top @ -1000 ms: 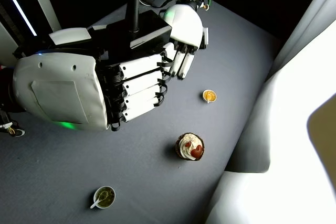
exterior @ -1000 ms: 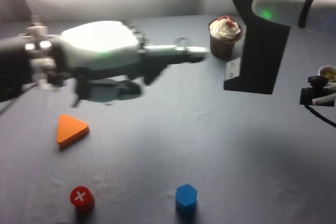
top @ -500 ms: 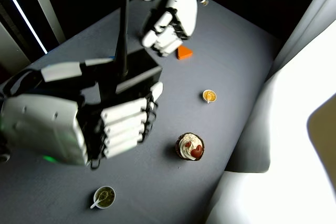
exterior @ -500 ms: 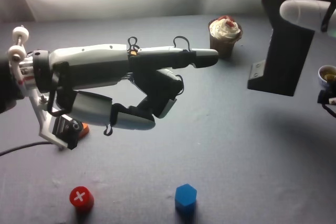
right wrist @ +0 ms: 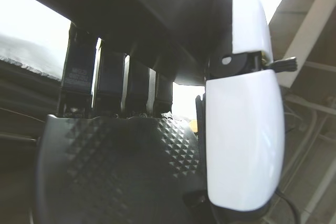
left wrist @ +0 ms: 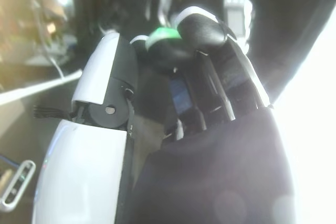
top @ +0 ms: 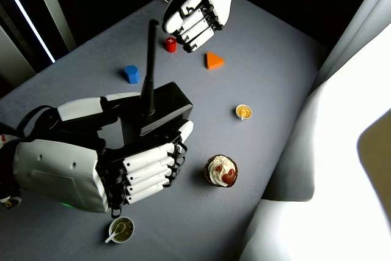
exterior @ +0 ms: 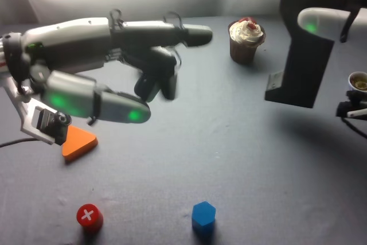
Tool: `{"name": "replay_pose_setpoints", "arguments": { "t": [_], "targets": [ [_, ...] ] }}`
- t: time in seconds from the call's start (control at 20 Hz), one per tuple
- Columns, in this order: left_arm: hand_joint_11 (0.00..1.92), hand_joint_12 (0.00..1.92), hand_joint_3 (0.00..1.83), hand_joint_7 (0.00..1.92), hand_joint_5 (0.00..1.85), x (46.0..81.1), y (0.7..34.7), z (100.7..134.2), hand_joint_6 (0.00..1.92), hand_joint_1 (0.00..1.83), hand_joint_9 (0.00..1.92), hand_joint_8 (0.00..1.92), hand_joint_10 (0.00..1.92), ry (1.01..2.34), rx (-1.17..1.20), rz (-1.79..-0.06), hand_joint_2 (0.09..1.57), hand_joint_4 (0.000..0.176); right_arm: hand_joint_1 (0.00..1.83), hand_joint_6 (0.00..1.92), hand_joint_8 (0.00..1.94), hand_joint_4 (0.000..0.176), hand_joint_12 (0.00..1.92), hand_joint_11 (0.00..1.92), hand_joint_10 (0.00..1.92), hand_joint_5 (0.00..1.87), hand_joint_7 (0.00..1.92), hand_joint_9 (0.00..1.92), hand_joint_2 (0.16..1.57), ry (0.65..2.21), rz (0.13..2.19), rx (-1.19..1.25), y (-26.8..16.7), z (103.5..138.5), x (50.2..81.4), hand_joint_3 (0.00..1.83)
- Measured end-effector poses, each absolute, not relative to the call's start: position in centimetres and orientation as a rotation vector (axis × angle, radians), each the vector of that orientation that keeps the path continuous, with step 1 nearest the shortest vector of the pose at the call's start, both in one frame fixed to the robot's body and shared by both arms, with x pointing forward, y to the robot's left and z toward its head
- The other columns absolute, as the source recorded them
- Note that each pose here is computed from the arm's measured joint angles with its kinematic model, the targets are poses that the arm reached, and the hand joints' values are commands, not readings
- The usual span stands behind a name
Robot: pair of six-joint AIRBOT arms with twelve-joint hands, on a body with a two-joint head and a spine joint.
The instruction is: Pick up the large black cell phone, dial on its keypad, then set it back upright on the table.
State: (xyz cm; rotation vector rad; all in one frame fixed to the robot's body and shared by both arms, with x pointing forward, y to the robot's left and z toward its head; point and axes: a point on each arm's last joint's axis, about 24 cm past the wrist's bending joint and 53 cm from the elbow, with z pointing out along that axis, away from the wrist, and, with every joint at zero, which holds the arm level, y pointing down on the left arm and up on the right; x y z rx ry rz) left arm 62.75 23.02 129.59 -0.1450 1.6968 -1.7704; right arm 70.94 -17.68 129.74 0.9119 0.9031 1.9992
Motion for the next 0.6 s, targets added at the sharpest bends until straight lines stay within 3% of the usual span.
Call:
{"name": "replay_pose_setpoints", "arguments": {
  "t": [0.05, 0.1, 0.15, 0.2, 0.25, 0.3, 0.35, 0.4, 0.45, 0.5, 0.6],
  "targets": [
    [0.05, 1.34, 0.00, 0.41, 0.11, 62.6, 23.0, 129.9, 0.00, 0.41, 0.33, 0.10, 0.45, 1.685, -0.146, -1.785, 1.27, 0.048, 1.39, 0.93, 1.16, 0.000, 1.44, 0.83, 1.27, 0.94, 0.85, 0.88, 1.14, 0.906, 2.007, 0.916, -17.2, 129.5, 71.0, 0.00],
    [0.05, 1.34, 0.00, 0.41, 0.11, 62.4, 23.0, 130.0, 0.00, 0.41, 0.33, 0.10, 0.45, 1.683, -0.141, -1.797, 1.27, 0.048, 1.39, 0.93, 1.16, 0.000, 1.44, 0.83, 1.27, 0.94, 0.85, 0.88, 1.14, 0.909, 2.013, 0.913, -16.8, 129.5, 71.0, 0.00],
    [0.02, 1.26, 0.00, 0.40, 0.10, 62.4, 23.0, 130.0, 0.00, 0.37, 0.36, 0.03, 0.23, 1.684, -0.142, -1.797, 1.28, 0.047, 1.37, 0.95, 1.19, 0.000, 1.39, 0.83, 1.30, 0.94, 0.85, 0.88, 1.14, 0.916, 2.016, 0.912, -16.5, 129.4, 71.0, 0.00],
    [0.02, 1.26, 0.00, 0.40, 0.10, 62.5, 23.2, 129.9, 0.00, 0.37, 0.36, 0.03, 0.23, 1.686, -0.141, -1.790, 1.28, 0.047, 1.37, 0.95, 1.19, 0.000, 1.39, 0.83, 1.30, 0.94, 0.85, 0.88, 1.14, 0.916, 2.017, 0.912, -16.4, 129.4, 71.0, 0.00],
    [0.00, 0.72, 0.00, 0.23, 0.15, 63.1, 23.7, 130.2, 0.01, 0.23, 0.20, 0.01, 0.07, 1.674, -0.180, -1.788, 1.27, 0.042, 1.37, 0.93, 1.16, 0.000, 1.37, 0.83, 1.29, 0.95, 0.86, 0.90, 1.14, 0.912, 2.018, 0.915, -16.4, 129.3, 71.1, 0.00],
    [0.00, 0.72, 0.00, 0.23, 0.15, 63.9, 24.2, 130.5, 0.01, 0.23, 0.20, 0.01, 0.07, 1.659, -0.221, -1.773, 1.27, 0.042, 1.37, 0.93, 1.16, 0.000, 1.37, 0.83, 1.29, 0.95, 0.86, 0.90, 1.14, 0.912, 2.017, 0.915, -16.4, 129.3, 71.1, 0.00],
    [0.00, 0.25, 0.00, 0.10, 0.13, 64.6, 25.1, 130.8, 0.00, 0.05, 0.06, 0.00, 0.02, 1.634, -0.258, -1.760, 1.25, 0.039, 1.46, 0.88, 1.08, 0.000, 1.57, 0.83, 1.16, 0.95, 0.87, 0.91, 1.12, 0.913, 2.019, 0.910, -16.3, 129.4, 71.1, 0.00],
    [0.00, 0.06, 0.00, 0.06, 0.11, 65.6, 26.3, 130.7, 0.00, 0.00, 0.02, 0.00, 0.00, 1.627, -0.332, -1.741, 1.23, 0.038, 1.39, 0.92, 1.10, 0.000, 1.42, 0.83, 1.23, 0.95, 0.87, 0.93, 1.12, 0.914, 2.021, 0.899, -16.2, 129.6, 71.1, 0.00],
    [0.00, 0.05, 0.00, 0.06, 0.11, 66.6, 27.1, 130.0, 0.01, 0.00, 0.01, 0.00, 0.00, 1.644, -0.439, -1.726, 1.22, 0.036, 1.38, 0.97, 1.10, 0.000, 1.34, 0.85, 1.24, 0.94, 0.87, 0.93, 1.13, 0.916, 2.017, 0.890, -16.3, 129.7, 71.1, 0.00],
    [0.00, 0.18, 0.00, 0.11, 0.16, 67.1, 27.5, 129.3, 0.00, 0.03, 0.06, 0.00, 0.00, 1.661, -0.490, -1.709, 1.18, 0.035, 1.46, 0.95, 1.00, 0.000, 1.53, 0.84, 1.12, 0.94, 0.88, 0.93, 1.11, 0.912, 2.021, 0.893, -16.4, 129.7, 71.2, 0.00],
    [0.00, 0.10, 0.00, 0.12, 0.16, 67.3, 27.5, 127.9, 0.00, 0.03, 0.06, 0.00, 0.00, 1.709, -0.522, -1.664, 1.17, 0.035, 1.48, 0.98, 0.96, 0.000, 1.60, 0.81, 1.13, 0.94, 0.88, 0.90, 1.12, 0.929, 2.072, 0.876, -16.0, 129.9, 70.8, 0.00]
  ]
}}
